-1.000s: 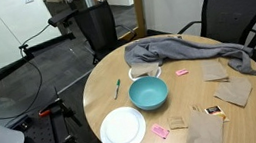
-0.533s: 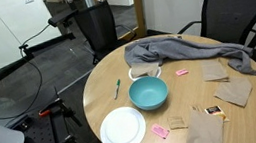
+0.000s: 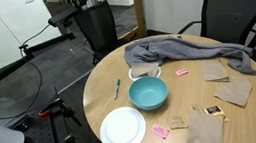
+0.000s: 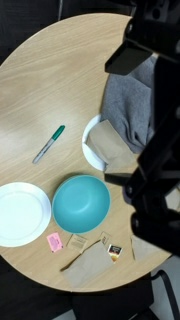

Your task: Put the marker in the bowl

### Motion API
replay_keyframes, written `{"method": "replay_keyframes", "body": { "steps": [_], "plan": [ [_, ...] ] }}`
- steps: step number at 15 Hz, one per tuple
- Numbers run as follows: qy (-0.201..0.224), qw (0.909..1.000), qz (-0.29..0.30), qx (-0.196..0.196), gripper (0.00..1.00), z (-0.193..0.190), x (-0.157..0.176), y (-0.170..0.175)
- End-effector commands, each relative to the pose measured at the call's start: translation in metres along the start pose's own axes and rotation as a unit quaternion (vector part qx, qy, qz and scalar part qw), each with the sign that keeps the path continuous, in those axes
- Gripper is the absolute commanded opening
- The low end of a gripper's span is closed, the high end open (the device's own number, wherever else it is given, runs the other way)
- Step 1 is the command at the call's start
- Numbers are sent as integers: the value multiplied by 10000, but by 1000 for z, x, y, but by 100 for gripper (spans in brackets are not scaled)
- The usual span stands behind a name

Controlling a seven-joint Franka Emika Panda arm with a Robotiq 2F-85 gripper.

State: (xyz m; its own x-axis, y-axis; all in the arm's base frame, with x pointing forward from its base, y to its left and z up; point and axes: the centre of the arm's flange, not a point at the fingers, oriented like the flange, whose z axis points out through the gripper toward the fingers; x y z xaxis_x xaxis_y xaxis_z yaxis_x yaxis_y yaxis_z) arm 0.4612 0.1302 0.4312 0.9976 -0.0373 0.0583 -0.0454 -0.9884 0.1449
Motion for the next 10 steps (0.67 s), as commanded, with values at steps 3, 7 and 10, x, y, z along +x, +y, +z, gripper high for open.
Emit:
{"method": "replay_keyframes", "body": {
  "steps": [3, 7, 10],
  "plan": [
    [191, 9957, -876, 243, 100, 29, 12, 26],
    [236, 9868, -1580, 272, 100, 53, 13, 42],
    [309, 9771, -2083, 307, 100, 75, 11, 51]
  ]
}}
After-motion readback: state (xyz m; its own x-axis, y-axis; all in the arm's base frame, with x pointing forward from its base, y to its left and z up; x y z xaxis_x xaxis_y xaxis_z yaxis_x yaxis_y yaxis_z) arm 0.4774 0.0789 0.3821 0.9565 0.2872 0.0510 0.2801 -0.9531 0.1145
